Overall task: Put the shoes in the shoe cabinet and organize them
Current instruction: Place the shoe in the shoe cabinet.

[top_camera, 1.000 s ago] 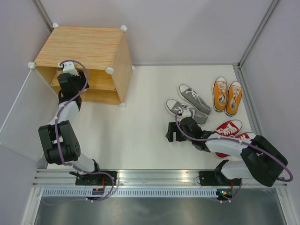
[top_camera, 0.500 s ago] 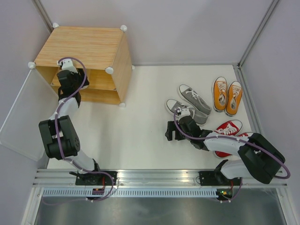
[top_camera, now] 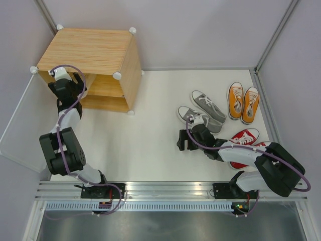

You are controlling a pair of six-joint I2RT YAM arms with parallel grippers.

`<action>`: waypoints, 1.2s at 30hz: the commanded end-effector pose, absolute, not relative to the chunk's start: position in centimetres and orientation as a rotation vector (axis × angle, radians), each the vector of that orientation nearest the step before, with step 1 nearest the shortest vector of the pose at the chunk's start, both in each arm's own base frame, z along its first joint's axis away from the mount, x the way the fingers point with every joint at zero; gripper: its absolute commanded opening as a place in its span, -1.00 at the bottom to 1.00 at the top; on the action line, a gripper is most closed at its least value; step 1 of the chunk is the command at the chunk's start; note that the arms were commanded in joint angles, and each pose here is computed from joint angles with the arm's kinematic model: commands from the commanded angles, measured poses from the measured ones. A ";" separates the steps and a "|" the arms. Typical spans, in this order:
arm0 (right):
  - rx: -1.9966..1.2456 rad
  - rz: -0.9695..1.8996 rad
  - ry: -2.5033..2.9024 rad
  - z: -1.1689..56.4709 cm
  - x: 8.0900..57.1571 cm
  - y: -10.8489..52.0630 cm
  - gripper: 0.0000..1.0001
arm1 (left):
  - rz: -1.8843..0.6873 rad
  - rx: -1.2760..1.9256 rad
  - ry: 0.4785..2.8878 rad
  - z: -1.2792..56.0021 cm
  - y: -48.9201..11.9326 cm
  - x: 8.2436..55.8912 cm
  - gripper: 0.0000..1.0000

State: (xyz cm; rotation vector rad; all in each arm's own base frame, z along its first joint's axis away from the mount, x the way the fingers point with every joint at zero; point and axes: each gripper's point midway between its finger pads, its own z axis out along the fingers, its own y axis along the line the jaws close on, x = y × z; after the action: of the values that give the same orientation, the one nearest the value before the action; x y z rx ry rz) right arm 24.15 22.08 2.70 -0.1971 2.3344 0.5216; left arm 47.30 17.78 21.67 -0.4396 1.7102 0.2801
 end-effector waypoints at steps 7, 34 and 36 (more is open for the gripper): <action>-0.208 0.546 2.324 3.3 23.9 22.2 0.83 | 0.250 -0.463 1.449 29.9 16.3 41.6 0.99; -0.204 0.500 2.333 2.8 23.9 21.4 0.81 | -0.128 0.167 1.550 24.6 2.1 47.1 0.99; -0.196 0.476 2.331 2.7 24.1 21.1 0.81 | -0.164 0.182 1.554 23.5 1.9 48.5 0.99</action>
State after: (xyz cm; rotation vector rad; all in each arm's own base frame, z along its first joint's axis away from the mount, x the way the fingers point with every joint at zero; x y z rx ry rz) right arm 23.75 21.95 2.71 -0.2037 2.3421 0.5280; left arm 46.62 3.39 21.86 0.0357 1.6383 -0.0972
